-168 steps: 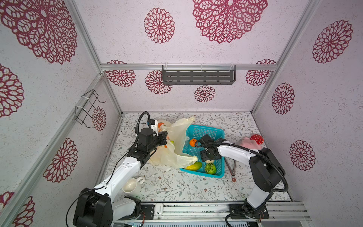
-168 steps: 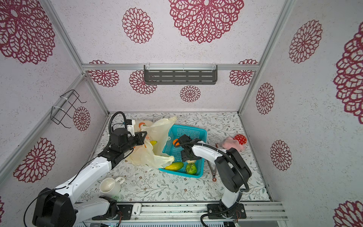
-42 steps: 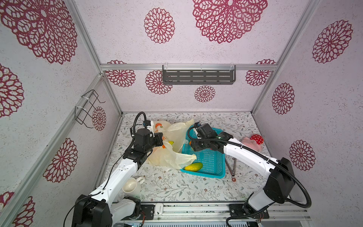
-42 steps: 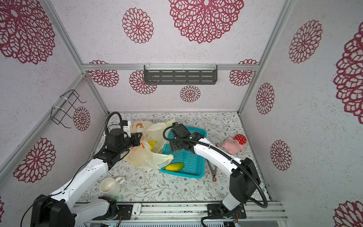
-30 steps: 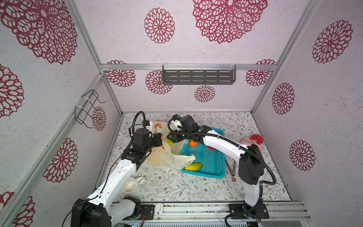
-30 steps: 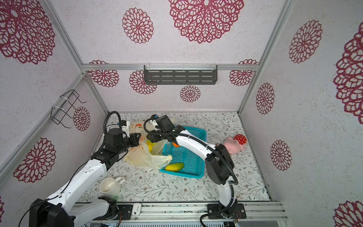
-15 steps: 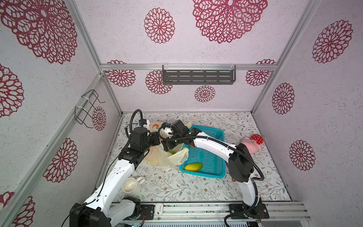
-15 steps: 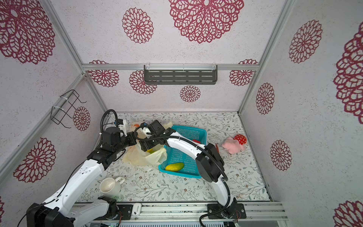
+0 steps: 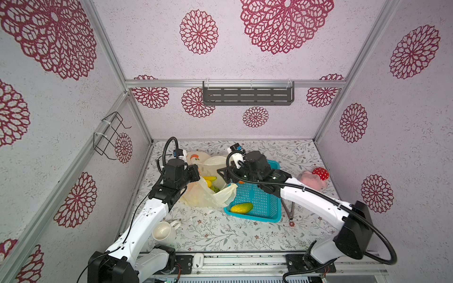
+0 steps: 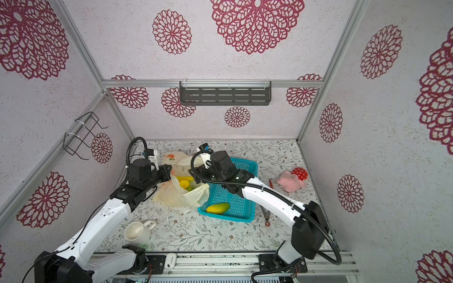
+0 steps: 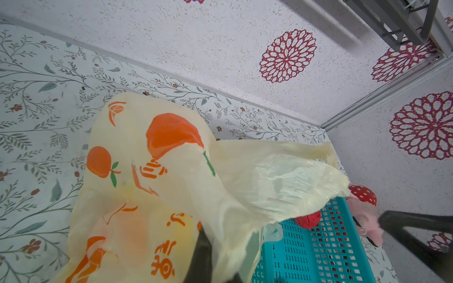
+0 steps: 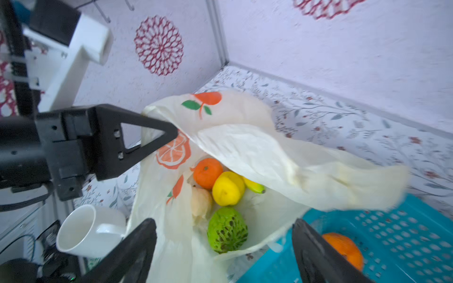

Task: Place the fruits into the plastic bag
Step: 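Carry the green custard apple into the bag and release it, then grasp the red apple in the basket with the right gripper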

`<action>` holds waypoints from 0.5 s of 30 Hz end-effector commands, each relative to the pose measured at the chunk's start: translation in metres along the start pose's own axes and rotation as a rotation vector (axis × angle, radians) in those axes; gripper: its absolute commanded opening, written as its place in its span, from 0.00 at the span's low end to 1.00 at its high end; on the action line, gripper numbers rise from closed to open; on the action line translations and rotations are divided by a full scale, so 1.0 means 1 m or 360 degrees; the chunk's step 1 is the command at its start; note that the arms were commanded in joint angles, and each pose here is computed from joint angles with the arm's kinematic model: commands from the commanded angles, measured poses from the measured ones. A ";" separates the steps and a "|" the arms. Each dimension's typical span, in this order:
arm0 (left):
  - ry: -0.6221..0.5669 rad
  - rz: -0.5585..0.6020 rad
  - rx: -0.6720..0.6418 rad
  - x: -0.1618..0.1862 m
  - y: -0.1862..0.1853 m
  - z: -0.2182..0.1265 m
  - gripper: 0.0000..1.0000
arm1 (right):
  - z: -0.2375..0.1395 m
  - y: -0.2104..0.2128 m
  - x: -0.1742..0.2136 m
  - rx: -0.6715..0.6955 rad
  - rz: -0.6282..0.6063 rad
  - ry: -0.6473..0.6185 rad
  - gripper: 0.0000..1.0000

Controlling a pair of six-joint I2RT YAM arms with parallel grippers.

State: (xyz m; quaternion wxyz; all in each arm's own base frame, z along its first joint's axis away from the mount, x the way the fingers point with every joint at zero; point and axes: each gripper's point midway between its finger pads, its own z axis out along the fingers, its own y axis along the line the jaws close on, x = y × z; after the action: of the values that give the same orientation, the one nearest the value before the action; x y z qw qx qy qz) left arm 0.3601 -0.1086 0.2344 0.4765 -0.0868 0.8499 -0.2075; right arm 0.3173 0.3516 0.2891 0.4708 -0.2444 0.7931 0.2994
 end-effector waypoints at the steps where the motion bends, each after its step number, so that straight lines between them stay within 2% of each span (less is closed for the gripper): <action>1: -0.0018 -0.0020 -0.0019 0.001 0.005 0.005 0.00 | -0.026 -0.051 -0.019 0.0328 0.0184 -0.0229 0.91; 5: -0.0017 -0.0028 -0.0015 0.000 0.005 0.008 0.00 | -0.039 -0.114 0.010 0.0691 0.0359 -0.0122 0.94; 10: -0.0001 -0.0042 0.0002 0.001 0.003 0.012 0.00 | -0.036 -0.184 0.056 0.1075 0.0343 0.0328 0.98; 12: -0.0006 -0.0045 0.0003 0.000 0.003 0.012 0.00 | -0.032 -0.205 0.073 0.1147 0.0337 0.0519 0.98; 15: -0.0009 -0.0045 -0.0003 0.000 0.004 0.012 0.00 | -0.017 -0.220 0.093 0.1117 0.0350 0.0708 0.98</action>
State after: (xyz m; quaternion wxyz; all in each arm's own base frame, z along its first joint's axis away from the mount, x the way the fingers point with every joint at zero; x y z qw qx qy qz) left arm 0.3669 -0.1105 0.2238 0.4673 -0.0918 0.8540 -0.2096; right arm 0.4246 0.1956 0.1815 0.3752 -0.0237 0.9256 0.0443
